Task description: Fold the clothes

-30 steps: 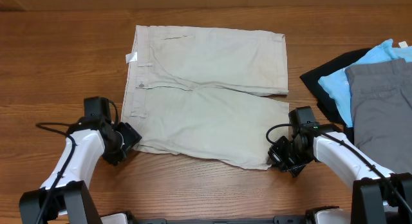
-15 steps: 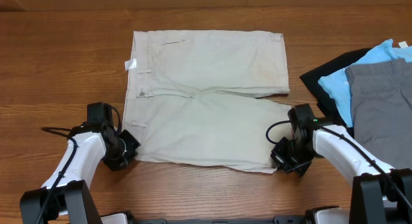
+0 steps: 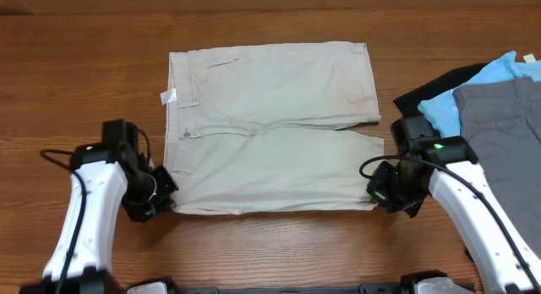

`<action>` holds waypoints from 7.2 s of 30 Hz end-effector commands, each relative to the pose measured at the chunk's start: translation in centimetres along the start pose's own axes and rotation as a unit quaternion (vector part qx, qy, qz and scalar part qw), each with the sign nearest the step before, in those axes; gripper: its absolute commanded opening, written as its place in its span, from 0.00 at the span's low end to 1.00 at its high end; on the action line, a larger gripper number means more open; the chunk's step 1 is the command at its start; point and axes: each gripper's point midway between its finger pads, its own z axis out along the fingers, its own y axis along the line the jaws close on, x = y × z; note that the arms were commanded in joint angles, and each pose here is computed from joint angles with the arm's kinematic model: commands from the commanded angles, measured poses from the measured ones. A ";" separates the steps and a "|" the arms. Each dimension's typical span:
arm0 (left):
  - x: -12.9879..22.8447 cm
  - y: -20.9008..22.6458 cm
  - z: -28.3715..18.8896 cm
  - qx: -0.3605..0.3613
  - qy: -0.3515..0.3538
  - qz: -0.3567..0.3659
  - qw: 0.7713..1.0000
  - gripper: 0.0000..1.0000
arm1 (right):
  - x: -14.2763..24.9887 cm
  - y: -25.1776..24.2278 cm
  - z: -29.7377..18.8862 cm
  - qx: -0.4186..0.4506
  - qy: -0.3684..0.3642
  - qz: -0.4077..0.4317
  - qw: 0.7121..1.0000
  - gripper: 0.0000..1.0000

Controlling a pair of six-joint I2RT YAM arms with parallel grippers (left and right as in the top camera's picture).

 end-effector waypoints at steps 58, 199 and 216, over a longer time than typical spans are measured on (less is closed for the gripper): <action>-19.3 -14.3 -11.1 0.167 -0.330 0.072 0.926 0.04 | -22.0 20.4 -7.1 -0.157 -0.292 -0.173 0.928 0.04; -21.5 -11.1 -1.3 0.014 -0.081 0.206 0.975 0.90 | -7.5 30.1 -6.3 -0.240 -0.235 -0.378 0.863 0.40; -24.6 -10.6 1.1 0.022 -0.100 0.214 0.972 0.91 | -5.4 34.2 1.8 -0.248 -0.191 -0.394 0.864 0.32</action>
